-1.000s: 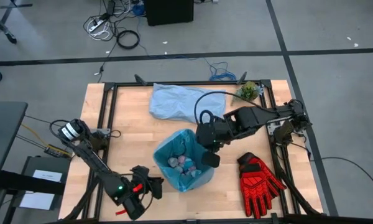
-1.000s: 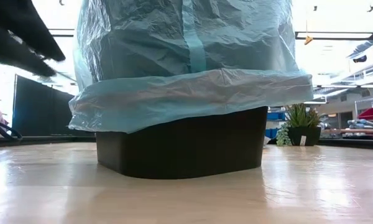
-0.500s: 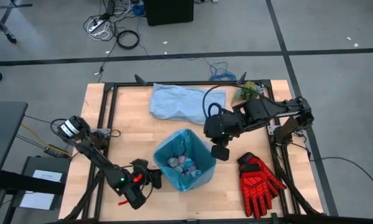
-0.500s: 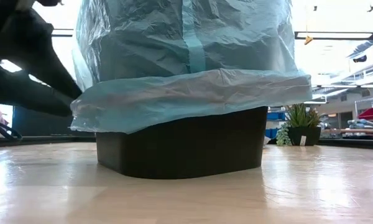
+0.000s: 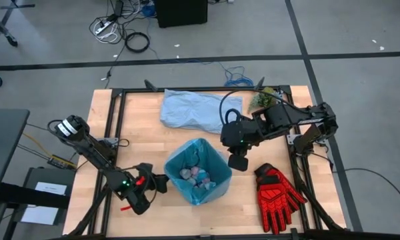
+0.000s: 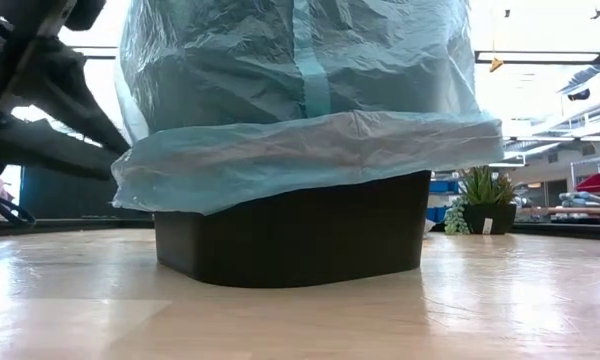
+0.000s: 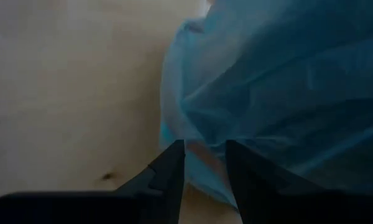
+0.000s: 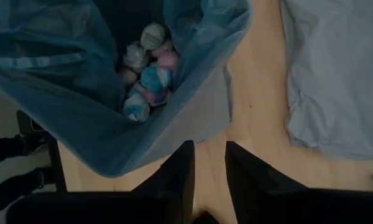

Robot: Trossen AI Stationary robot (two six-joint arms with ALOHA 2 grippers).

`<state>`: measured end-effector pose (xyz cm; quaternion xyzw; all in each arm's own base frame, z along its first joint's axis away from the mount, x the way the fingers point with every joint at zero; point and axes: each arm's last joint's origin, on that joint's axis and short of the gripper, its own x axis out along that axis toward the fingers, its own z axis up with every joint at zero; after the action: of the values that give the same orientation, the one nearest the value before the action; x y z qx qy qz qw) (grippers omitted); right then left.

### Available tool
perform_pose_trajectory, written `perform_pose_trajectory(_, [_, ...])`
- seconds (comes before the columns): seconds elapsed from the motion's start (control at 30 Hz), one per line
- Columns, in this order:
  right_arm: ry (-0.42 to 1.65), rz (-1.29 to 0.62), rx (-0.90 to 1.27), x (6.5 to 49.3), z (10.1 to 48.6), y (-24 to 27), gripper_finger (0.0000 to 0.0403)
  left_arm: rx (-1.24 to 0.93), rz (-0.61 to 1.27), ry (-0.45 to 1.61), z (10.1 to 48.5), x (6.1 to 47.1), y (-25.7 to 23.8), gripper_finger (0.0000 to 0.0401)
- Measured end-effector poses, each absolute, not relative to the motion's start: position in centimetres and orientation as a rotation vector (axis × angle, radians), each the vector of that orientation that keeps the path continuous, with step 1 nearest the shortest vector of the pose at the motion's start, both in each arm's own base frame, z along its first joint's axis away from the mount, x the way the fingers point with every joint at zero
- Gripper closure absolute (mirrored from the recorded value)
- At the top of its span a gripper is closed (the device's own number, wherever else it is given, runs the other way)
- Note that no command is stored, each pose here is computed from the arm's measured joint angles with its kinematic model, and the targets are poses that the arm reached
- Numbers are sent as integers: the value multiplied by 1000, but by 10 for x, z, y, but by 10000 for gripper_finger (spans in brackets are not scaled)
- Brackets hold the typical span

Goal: Place trash/remove bag and relplace
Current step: Close the light blue trash bag

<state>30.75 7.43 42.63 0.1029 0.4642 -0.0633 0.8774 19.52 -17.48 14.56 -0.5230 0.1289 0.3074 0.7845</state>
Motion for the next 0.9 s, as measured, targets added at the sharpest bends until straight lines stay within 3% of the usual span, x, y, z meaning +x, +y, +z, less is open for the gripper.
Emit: perform_pose_trajectory(0.9, [957,-153,239,309,427,70,323,-1196,696,345,142,212,-164,275])
